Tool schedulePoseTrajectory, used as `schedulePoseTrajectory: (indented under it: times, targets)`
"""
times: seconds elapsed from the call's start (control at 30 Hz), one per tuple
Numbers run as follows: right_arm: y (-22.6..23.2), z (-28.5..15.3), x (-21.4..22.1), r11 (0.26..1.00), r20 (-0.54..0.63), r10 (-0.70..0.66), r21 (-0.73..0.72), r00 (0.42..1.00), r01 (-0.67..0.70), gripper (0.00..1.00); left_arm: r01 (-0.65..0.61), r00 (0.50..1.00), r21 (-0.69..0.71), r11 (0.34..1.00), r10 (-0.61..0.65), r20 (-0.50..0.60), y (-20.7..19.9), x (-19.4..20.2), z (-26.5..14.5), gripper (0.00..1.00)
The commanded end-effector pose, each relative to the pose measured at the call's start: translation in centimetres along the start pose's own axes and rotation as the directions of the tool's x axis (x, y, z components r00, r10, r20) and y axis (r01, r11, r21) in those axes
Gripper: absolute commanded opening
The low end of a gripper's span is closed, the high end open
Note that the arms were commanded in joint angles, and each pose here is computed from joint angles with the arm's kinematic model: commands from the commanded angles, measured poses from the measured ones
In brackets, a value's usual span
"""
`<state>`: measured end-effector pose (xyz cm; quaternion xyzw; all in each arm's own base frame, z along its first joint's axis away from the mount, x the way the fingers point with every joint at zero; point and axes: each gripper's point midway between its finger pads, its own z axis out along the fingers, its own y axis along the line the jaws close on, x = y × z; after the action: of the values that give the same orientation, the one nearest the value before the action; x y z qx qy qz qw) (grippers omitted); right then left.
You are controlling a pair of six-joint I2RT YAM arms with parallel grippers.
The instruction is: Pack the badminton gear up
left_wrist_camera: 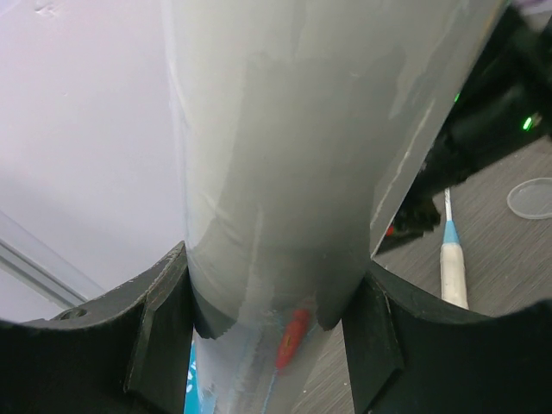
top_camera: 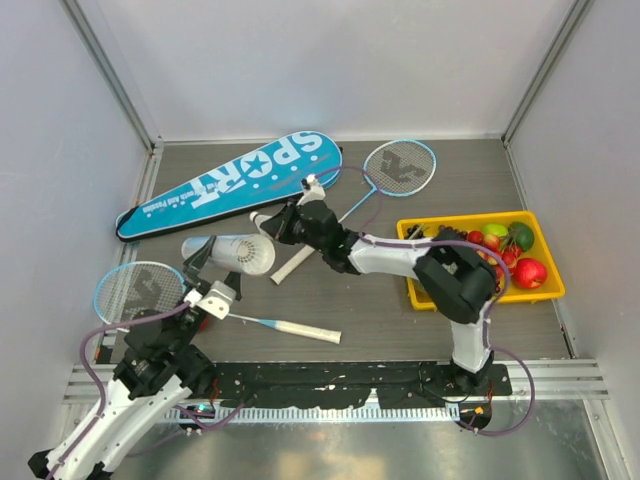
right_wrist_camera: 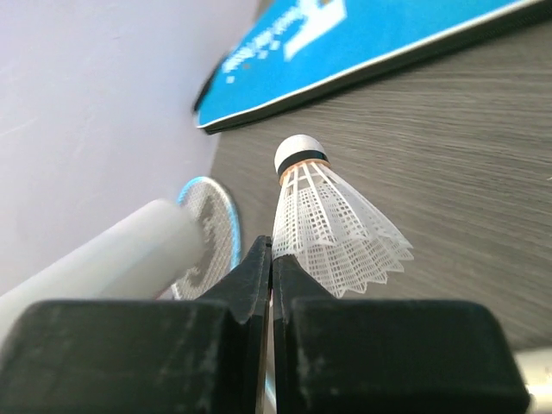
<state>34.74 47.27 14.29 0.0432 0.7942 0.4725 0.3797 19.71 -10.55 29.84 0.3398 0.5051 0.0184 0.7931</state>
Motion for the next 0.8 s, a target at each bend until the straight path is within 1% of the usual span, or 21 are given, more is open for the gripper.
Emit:
schedulePoseTrajectory:
  times: [0.0,0.03,0.07,0.1,0.13,0.17,0.2,0.23,0.27,0.4,0.43,0.47,0.5,0.6,0.67,0.7,0.77]
  targets:
    - [5.5,-5.2,-4.3,0.974,0.105,-0.156,-0.151,0.982,0.171,0.05,0.003,0.998,-0.011,1.0,-0.003,0.069,0.6,-1.9,0.6,0.0]
    - [6.3,-6.8,-5.2,0.962,0.123,-0.205,-0.157,0.971,0.223,0.05,0.002,0.998,0.0,1.0,-0.002,0.067,0.4,-1.8,0.7,0.0]
    - [5.3,-7.6,-4.6,0.961,0.102,-0.23,-0.133,0.968,0.242,0.05,-0.002,0.998,0.011,1.0,0.001,0.06,0.2,-1.7,0.8,0.0]
    - [6.1,-9.3,-5.5,0.95,0.116,-0.269,-0.133,0.956,0.284,0.05,-0.003,0.999,0.024,1.0,0.002,0.054,-0.1,-1.6,0.9,0.0]
    - [5.3,-10.1,-5.0,0.944,0.101,-0.296,-0.118,0.95,0.307,0.05,-0.005,0.999,0.032,0.999,0.004,0.045,-0.2,-1.4,1.0,0.0]
    - [5.1,-12.0,-5.4,0.933,0.106,-0.336,-0.099,0.936,0.347,0.05,-0.006,0.999,0.041,0.999,0.005,0.039,-0.4,-1.3,1.1,0.0]
    - [4.8,-12.8,-5.8,0.929,0.115,-0.351,-0.079,0.929,0.361,0.05,-0.008,0.999,0.051,0.999,0.006,0.031,-0.6,-1.1,1.2,0.0]
    - [5.5,-14.8,-6.6,0.914,0.132,-0.387,-0.077,0.913,0.399,0.05,-0.01,1.0,0.06,0.998,0.009,0.025,-0.8,-1.0,1.3,0.0]
    - [4.8,-15.9,-6.7,0.909,0.135,-0.405,-0.047,0.904,0.414,0.05,-0.015,1.0,0.068,0.998,0.013,0.018,-1.0,-0.8,1.4,0.0]
    - [4.3,-21.6,-8.2,0.845,0.154,-0.528,0.006,0.835,0.534,0.05,-0.041,0.999,0.107,0.993,0.043,-0.013,-1.9,0.1,1.9,0.0]
    - [4.6,-23.6,-8.6,0.819,0.158,-0.567,0.007,0.808,0.573,0.05,-0.049,0.998,0.131,0.99,0.054,-0.035,-2.4,0.6,2.0,0.0]
    - [4.4,-24.3,-8.7,0.805,0.154,-0.588,0.017,0.794,0.593,0.05,-0.051,0.997,0.15,0.987,0.06,-0.053,-2.7,0.9,2.1,0.0]
    - [4.3,-26.2,-9.0,0.783,0.144,-0.617,0.025,0.773,0.621,0.05,-0.052,0.995,0.161,0.986,0.064,-0.071,-2.8,1.1,2.2,0.0]
    - [4.5,-30.0,-9.1,0.741,0.129,-0.667,0.011,0.734,0.672,0.05,-0.049,0.988,0.217,0.975,0.08,-0.134,-3.5,2.0,2.5,0.0]
    - [5.0,-32.1,-9.2,0.702,0.125,-0.705,-0.012,0.698,0.712,0.05,-0.039,0.982,0.271,0.962,0.087,-0.168,-4.2,2.2,2.6,0.0]
    - [5.6,-33.0,-9.5,0.693,0.139,-0.712,-0.022,0.689,0.721,0.05,-0.035,0.977,0.295,0.955,0.095,-0.191,-4.4,2.4,2.7,0.0]
    - [5.8,-34.6,-9.3,0.667,0.127,-0.734,-0.044,0.667,0.744,0.05,-0.031,0.969,0.333,0.942,0.11,-0.221,-4.8,2.5,2.8,0.0]
